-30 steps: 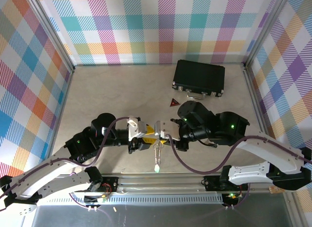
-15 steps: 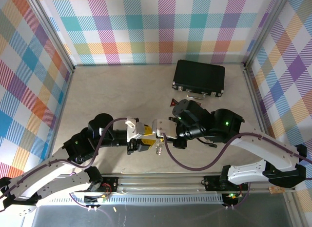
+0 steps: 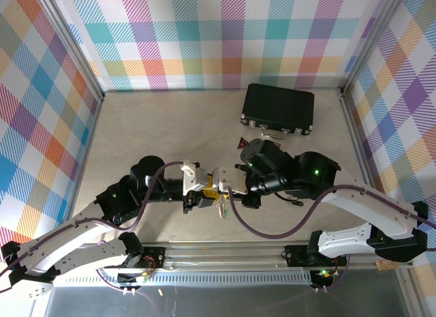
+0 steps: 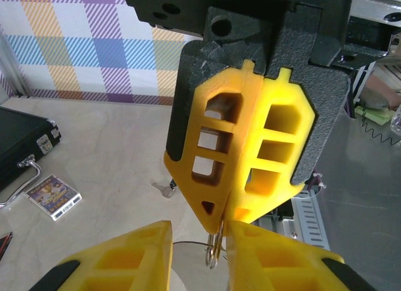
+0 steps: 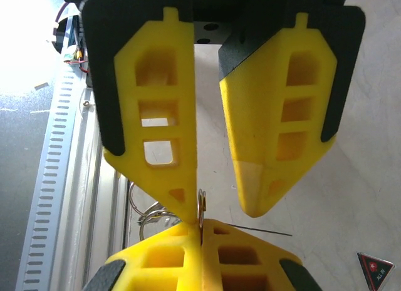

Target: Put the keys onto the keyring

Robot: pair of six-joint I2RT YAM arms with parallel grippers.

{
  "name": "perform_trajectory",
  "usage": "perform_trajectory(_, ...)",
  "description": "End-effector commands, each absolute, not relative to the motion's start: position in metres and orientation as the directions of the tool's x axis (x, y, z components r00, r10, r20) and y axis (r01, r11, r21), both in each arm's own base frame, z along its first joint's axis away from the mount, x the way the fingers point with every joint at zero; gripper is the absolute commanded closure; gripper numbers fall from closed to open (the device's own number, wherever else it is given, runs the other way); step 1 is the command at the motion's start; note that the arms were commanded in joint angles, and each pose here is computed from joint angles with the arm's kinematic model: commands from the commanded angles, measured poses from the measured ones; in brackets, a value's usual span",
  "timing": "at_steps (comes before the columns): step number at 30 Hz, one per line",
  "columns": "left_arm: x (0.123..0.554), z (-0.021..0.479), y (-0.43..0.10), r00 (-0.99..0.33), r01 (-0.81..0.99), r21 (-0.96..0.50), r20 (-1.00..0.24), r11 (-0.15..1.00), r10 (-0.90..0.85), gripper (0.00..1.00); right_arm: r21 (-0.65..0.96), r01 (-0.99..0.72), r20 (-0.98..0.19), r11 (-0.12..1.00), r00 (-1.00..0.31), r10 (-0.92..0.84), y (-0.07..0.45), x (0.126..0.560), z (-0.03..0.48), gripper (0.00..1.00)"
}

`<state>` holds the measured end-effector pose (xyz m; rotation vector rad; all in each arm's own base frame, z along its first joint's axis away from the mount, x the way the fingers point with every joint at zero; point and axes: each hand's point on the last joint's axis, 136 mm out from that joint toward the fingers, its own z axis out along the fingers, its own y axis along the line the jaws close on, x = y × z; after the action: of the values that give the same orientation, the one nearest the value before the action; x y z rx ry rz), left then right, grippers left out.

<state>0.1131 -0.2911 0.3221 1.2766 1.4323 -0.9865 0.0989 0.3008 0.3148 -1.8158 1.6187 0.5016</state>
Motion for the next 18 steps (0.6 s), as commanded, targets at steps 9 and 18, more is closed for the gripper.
perform_trajectory(9, 0.1152, 0.3241, -0.287, 0.008, 0.986, 0.044, -0.975, 0.158, 0.222, 0.73, -0.221, -0.974, -0.702, -0.046, 0.191, -0.686, 0.303, 0.093, 0.3319, 1.0)
perform_trajectory(18, 0.1159, 0.3208, -0.2861, 0.004, 0.985, 0.042, -0.974, 0.165, 0.226, 0.71, -0.22, -0.974, -0.709, -0.055, 0.199, -0.676, 0.3052, 0.0918, 0.3324, 1.0)
